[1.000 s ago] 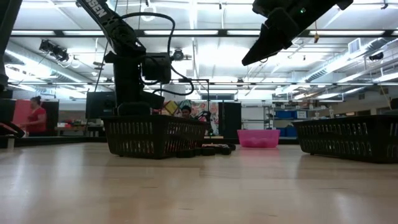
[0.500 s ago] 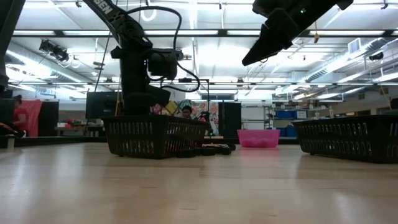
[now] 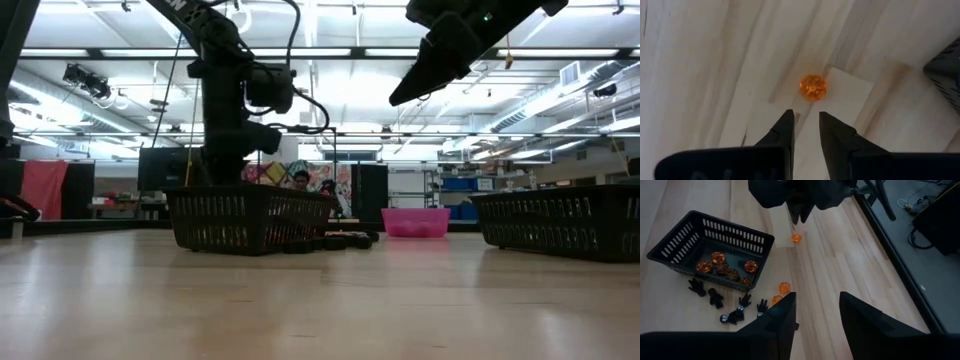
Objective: Sort Halloween decoration
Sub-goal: Put the orange pumpkin toy into the left black bin
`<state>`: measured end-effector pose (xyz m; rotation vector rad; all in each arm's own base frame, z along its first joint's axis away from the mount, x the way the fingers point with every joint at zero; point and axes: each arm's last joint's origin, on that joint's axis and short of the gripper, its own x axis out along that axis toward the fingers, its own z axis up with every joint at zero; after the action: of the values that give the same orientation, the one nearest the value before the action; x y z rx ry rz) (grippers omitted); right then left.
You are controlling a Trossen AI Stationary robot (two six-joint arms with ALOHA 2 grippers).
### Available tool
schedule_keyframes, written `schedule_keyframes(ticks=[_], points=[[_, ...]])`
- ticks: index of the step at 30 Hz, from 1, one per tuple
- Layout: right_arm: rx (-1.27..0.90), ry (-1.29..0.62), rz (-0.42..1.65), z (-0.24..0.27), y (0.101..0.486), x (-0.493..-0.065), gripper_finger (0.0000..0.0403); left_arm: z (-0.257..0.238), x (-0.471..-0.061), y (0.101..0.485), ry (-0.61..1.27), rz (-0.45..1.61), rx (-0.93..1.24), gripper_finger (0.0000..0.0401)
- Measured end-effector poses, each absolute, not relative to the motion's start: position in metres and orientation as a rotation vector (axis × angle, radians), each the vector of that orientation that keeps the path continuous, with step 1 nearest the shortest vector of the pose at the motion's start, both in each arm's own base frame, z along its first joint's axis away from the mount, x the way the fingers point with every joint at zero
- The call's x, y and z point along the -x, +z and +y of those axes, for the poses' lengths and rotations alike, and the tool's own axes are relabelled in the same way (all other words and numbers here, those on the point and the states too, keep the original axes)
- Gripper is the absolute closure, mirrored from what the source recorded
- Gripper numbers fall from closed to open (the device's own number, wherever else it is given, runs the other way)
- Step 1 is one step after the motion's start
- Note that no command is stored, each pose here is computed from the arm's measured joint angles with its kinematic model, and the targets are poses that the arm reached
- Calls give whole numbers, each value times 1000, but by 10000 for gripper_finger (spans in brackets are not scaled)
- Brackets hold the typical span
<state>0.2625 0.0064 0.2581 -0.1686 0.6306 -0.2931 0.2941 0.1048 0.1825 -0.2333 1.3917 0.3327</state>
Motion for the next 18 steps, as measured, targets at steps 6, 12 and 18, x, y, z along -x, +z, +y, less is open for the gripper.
schedule_keyframes(ticks=[6, 12, 18], points=[[165, -283, 631, 7, 258, -263, 247, 96, -296, 167, 254, 1345, 132, 306], [163, -284, 630, 7, 258, -263, 247, 97, -293, 160, 218, 1340, 79, 260], [162, -284, 630, 7, 258, -263, 247, 99, -297, 161, 204, 1300, 44, 237]])
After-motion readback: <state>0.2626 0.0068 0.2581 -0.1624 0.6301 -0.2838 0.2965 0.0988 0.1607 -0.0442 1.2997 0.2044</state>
